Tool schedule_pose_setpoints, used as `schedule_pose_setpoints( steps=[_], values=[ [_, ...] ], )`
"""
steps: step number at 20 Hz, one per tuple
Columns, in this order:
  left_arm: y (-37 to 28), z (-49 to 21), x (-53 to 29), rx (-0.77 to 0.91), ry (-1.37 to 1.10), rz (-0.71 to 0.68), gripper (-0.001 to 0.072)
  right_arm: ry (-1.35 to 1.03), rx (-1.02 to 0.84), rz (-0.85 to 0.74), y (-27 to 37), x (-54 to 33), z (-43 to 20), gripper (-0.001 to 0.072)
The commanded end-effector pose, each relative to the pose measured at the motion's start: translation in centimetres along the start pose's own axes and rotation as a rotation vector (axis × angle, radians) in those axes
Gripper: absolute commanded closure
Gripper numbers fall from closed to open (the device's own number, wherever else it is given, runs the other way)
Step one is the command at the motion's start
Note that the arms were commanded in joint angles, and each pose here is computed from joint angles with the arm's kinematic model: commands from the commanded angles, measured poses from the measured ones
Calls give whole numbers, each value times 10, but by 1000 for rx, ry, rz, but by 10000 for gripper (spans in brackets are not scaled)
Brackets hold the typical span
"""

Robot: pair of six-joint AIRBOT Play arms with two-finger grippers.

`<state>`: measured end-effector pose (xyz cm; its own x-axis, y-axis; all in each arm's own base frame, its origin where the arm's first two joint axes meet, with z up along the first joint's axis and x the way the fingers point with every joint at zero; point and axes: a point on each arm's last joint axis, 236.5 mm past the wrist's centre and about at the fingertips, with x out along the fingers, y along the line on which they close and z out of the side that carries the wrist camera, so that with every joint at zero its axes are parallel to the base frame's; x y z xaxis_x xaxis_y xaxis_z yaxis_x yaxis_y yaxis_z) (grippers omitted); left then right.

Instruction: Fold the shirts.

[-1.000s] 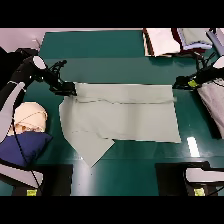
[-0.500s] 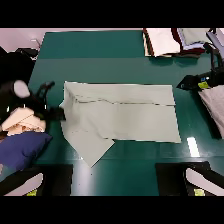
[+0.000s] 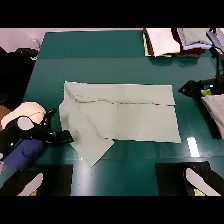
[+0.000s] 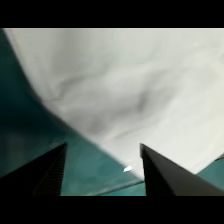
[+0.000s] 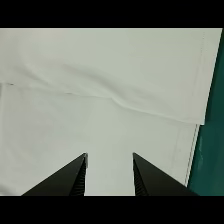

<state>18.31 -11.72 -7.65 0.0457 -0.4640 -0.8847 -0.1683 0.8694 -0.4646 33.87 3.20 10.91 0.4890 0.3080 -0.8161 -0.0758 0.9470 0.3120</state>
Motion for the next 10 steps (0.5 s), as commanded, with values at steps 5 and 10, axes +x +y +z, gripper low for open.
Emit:
schedule_pose_setpoints(
  steps=[5,10],
  values=[
    [-27,15,10,-73,-94,-159,439,-16,23,72,18,-2,2,376],
    [-48,20,-19,111,-75,-158,684,131,80,11,-14,5,-46,376]
  ],
)
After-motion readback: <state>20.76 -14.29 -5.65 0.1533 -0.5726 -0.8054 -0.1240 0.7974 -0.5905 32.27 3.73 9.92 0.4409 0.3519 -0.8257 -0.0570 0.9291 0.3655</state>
